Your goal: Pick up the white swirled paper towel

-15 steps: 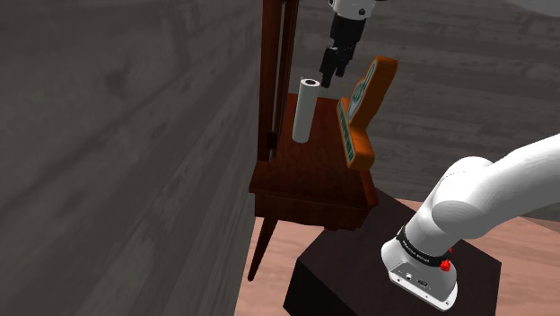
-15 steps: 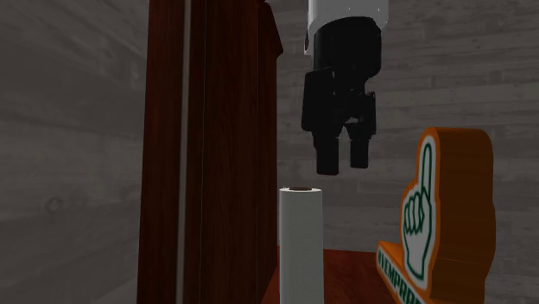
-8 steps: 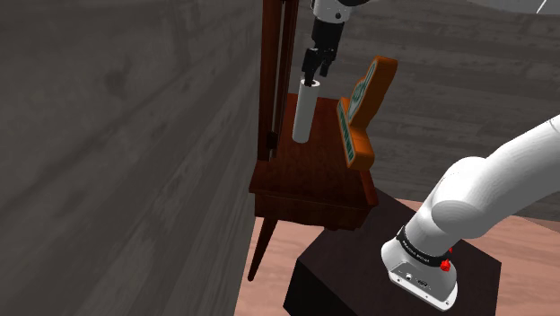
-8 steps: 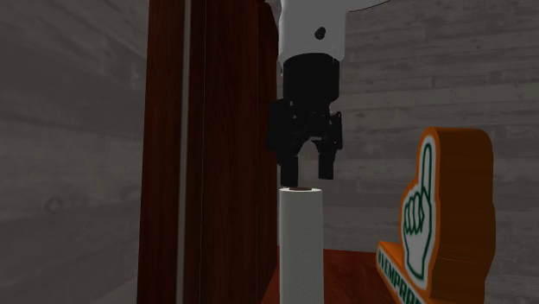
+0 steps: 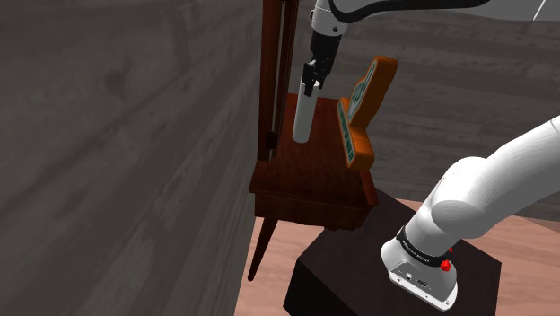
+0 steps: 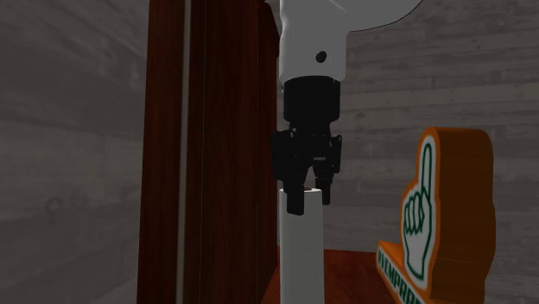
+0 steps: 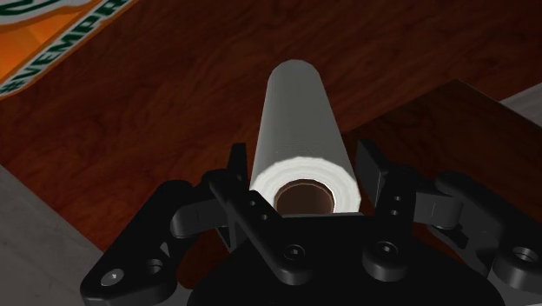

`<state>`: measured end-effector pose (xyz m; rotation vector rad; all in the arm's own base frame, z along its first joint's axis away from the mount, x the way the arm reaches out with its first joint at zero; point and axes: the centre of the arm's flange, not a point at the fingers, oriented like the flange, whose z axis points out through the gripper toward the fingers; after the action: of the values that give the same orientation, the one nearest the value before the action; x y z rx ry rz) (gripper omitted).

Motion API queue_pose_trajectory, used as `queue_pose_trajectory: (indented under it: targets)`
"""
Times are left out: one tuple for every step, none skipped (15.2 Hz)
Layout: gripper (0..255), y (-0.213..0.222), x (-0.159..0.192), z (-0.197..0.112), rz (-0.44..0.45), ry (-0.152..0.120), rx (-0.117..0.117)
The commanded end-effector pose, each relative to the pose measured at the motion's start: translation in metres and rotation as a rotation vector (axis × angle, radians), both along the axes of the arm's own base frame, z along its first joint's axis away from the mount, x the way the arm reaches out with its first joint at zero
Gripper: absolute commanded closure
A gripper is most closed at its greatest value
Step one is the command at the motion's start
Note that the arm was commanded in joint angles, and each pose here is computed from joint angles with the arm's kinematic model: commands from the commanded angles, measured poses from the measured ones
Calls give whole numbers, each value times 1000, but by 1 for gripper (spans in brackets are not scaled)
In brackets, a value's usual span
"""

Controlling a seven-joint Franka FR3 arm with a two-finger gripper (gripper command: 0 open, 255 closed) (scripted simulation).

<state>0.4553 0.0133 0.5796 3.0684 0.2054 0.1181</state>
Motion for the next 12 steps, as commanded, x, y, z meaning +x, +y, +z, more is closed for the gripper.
queue_pose_trajectory:
  targets:
    - [255, 0, 0, -1, 0, 1, 0]
    - [255, 0, 0, -1, 0, 1, 0]
    - [255, 0, 0, -1, 0, 1, 0]
    - [255, 0, 0, -1, 0, 1, 0]
    - [255, 0, 0, -1, 0, 1, 0]
    - [255, 0, 0, -1, 0, 1, 0]
    - [255, 0, 0, -1, 0, 1, 0]
    - [255, 0, 0, -2, 0, 1, 0]
    - [255, 0, 0, 4, 0, 1, 0]
    - [255, 0, 0, 9, 0, 1, 0]
    - [255, 0, 0, 14, 0, 1, 0]
    - [255, 0, 0, 20, 0, 1, 0]
